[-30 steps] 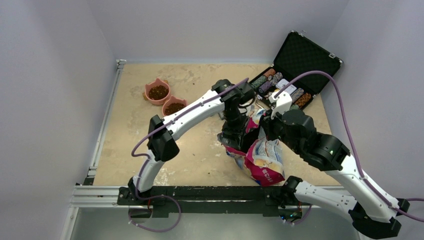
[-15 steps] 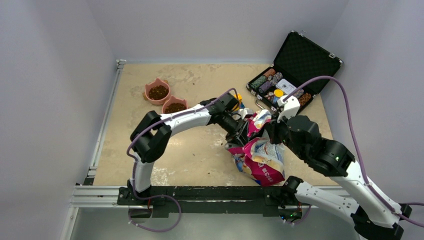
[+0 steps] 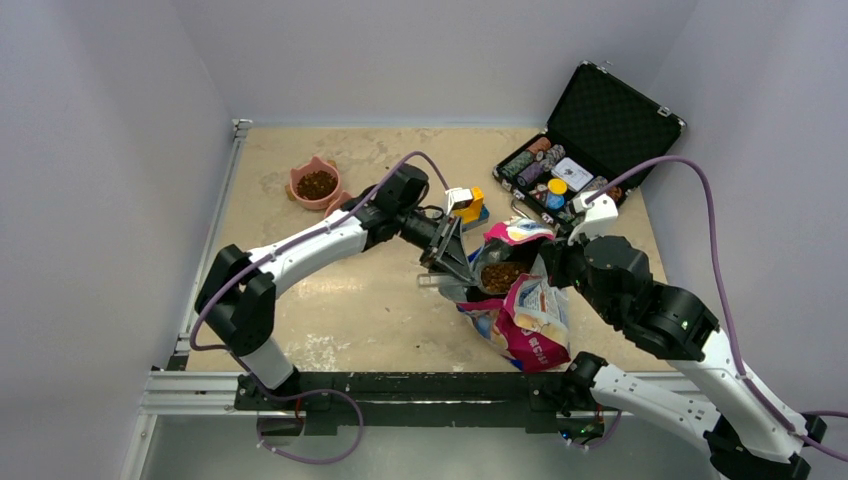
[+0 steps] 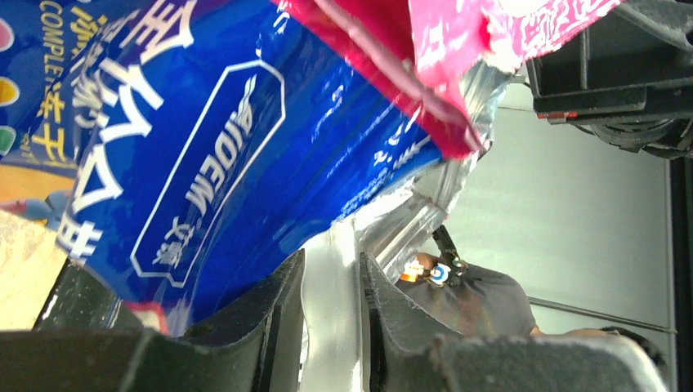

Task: Serve the pet food

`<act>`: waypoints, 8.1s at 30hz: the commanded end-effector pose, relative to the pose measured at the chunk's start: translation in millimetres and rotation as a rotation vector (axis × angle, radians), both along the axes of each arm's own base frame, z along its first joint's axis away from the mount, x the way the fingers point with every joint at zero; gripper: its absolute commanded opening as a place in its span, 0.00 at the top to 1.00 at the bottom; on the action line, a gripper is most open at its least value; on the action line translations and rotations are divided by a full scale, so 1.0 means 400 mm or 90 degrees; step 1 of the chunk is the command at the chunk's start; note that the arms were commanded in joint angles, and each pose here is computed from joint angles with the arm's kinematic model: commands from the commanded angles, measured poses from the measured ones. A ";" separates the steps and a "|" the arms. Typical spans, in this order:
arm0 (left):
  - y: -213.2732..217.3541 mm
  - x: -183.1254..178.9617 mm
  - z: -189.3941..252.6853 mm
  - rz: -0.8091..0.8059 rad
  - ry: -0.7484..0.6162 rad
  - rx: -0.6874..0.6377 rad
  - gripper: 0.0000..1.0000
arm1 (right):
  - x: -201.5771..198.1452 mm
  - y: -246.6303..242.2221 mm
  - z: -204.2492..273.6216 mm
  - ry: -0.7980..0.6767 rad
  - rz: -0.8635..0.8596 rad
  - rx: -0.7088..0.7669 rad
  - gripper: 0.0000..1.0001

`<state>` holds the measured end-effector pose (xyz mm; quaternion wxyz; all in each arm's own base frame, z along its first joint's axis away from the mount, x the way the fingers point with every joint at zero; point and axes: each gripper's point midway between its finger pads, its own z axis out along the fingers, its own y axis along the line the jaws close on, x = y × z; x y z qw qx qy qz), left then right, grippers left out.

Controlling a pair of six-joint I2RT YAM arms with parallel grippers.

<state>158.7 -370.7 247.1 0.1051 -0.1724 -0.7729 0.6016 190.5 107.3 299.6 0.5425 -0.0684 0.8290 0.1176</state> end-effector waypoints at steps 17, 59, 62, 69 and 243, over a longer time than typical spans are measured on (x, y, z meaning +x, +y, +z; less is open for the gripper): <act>0.112 0.018 0.071 0.058 -0.022 0.132 1.00 | 0.008 -0.014 0.045 -0.026 -0.023 0.015 1.00; 0.181 -0.004 0.219 0.038 -0.051 -0.123 1.00 | 0.009 -0.011 0.037 -0.026 -0.023 0.020 1.00; 0.187 -0.010 0.225 0.034 -0.056 -0.130 1.00 | 0.010 -0.007 0.038 -0.025 -0.021 0.021 1.00; 0.200 -0.015 0.243 0.034 -0.065 -0.145 1.00 | 0.013 0.000 0.037 -0.024 -0.017 0.020 1.00; 0.998 0.611 -0.271 0.776 0.194 0.174 1.00 | -0.005 0.018 0.011 0.019 0.019 -0.001 1.00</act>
